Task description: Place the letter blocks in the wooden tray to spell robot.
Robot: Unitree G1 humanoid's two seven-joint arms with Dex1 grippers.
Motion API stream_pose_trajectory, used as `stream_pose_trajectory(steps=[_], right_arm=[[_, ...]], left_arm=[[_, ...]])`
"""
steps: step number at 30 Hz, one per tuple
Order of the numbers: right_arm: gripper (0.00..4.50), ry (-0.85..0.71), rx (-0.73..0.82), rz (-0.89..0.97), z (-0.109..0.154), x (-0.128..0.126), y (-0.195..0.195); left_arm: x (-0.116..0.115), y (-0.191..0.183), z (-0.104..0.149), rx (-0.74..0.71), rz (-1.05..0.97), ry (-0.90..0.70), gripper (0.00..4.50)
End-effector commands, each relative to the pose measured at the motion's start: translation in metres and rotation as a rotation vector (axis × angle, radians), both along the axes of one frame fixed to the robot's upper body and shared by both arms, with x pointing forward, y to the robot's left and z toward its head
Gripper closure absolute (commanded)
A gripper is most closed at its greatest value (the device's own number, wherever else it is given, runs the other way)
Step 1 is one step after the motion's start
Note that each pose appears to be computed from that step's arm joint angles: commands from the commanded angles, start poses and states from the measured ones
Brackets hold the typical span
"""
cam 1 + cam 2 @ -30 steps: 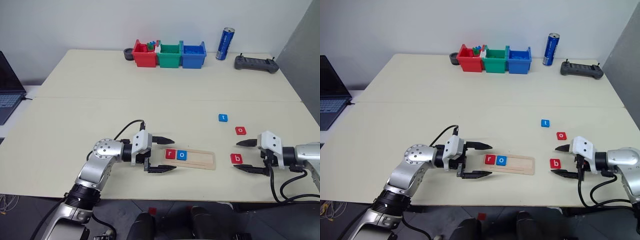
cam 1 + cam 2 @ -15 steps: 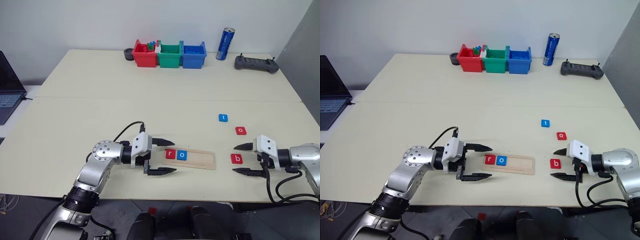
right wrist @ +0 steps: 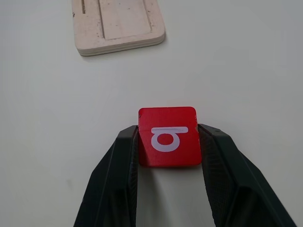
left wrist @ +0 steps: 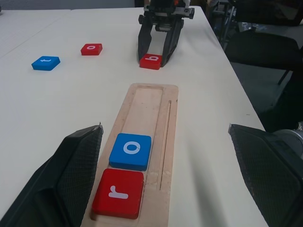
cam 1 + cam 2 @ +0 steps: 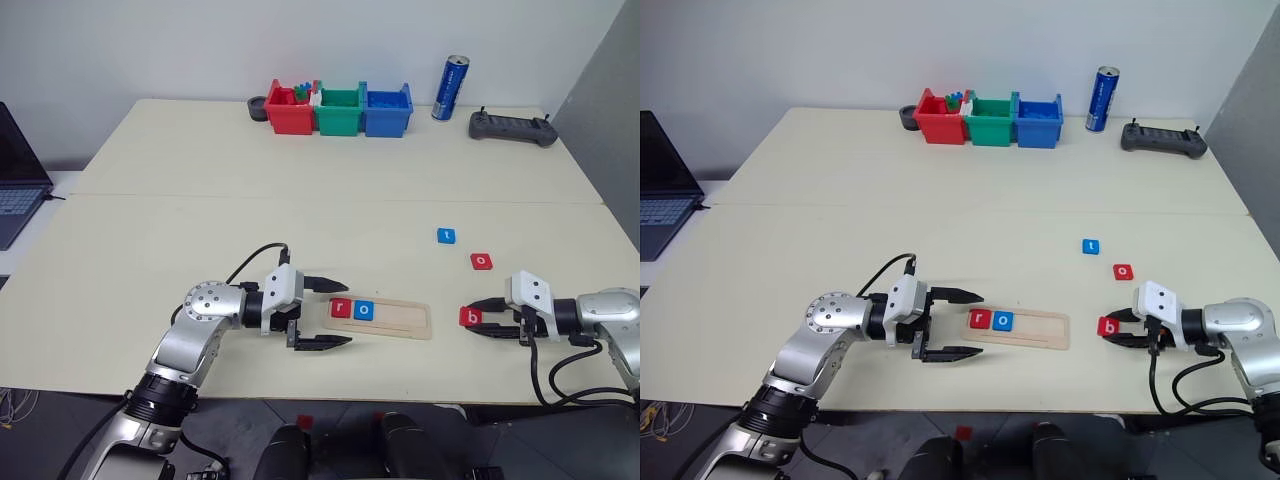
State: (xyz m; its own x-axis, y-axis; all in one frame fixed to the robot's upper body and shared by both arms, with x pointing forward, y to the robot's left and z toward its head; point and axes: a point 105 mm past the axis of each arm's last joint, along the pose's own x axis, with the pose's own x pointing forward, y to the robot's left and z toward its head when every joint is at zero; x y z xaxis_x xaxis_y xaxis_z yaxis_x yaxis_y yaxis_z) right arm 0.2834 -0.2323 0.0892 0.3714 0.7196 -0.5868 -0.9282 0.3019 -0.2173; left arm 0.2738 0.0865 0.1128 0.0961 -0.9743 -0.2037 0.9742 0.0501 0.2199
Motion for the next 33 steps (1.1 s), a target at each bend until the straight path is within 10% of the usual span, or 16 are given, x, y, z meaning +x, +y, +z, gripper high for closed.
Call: stream_pose_trajectory(steps=[1, 12, 33], right_arm=[[3.04, -0.092, 0.039, -0.012, 0.031, 0.012, 0.008], [3.04, -0.108, 0.155, 0.097, 0.054, -0.008, 0.104], [3.04, -0.041, 0.110, 0.109, 0.026, 0.000, 0.136]], left_arm=[[-0.002, -0.002, 0.010, -0.012, -0.017, -0.042, 0.00], [0.006, 0.008, 0.011, -0.018, 0.022, -0.055, 0.00], [0.005, 0.008, 0.007, -0.018, 0.046, -0.059, 0.00]])
